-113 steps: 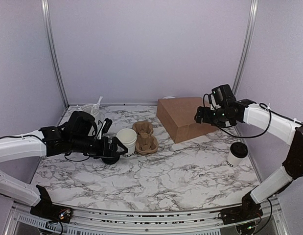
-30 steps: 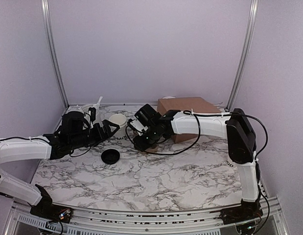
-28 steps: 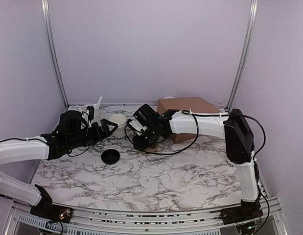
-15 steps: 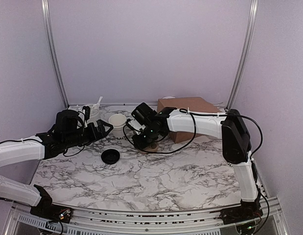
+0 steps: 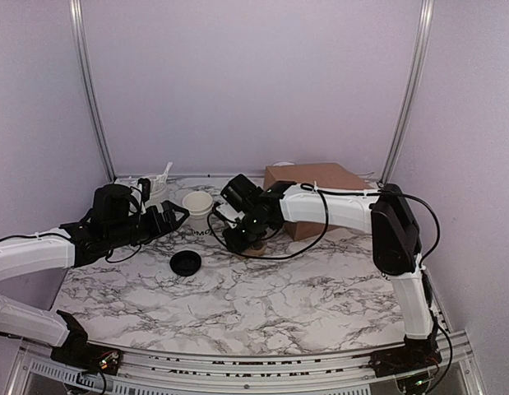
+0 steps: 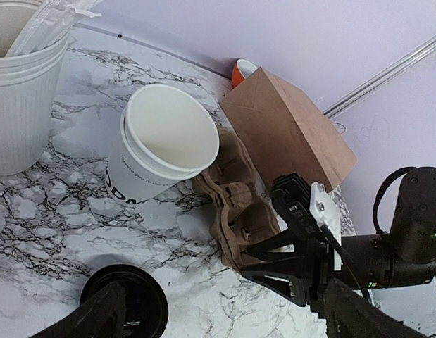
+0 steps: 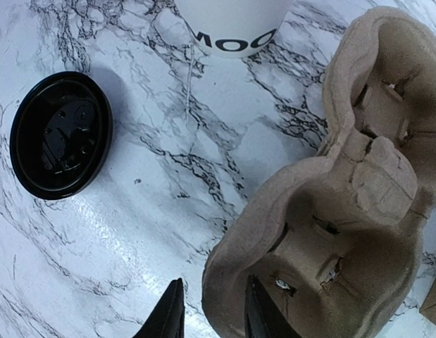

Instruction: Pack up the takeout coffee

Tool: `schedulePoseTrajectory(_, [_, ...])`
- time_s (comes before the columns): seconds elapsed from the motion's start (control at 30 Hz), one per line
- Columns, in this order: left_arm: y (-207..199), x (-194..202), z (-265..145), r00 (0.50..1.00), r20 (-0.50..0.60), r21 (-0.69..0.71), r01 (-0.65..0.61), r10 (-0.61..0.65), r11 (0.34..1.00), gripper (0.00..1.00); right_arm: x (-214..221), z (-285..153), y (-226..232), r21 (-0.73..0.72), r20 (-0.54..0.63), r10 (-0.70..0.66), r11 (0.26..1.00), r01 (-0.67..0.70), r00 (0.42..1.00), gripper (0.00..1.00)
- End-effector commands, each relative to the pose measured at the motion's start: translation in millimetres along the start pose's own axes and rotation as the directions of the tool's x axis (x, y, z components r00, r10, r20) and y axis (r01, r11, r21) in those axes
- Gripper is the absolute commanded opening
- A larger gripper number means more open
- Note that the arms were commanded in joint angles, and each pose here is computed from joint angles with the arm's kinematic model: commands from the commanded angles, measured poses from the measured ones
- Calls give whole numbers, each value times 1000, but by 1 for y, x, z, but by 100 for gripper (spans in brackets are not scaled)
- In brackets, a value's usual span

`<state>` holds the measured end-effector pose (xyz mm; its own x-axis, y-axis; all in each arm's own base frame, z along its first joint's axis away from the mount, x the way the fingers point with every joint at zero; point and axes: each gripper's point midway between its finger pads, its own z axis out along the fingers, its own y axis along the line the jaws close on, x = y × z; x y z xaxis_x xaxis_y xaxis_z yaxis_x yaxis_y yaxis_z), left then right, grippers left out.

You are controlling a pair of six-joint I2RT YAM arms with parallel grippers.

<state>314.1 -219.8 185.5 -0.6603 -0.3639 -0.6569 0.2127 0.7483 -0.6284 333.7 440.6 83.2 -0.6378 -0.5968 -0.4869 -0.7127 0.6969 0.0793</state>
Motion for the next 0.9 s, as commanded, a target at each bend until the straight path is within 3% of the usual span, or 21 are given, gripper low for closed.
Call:
schedulePoseTrajectory(0.0, [-4,-10,-1,1000,17,3,4,-4,1000,99,4,11,-8,14,-11,3,1000,-3,1000,28])
schedulePoseTrajectory(0.73, [-2,-8,3,999,11,-5,31,-30,1000,99,9,15,-10,-7,-18,1,1000,-1,1000,24])
schedulePoseTrajectory(0.87, [-2,-8,3,999,7,-6,32,-32,999,99,11,17,-12,-9,-22,9,1000,-9,1000,16])
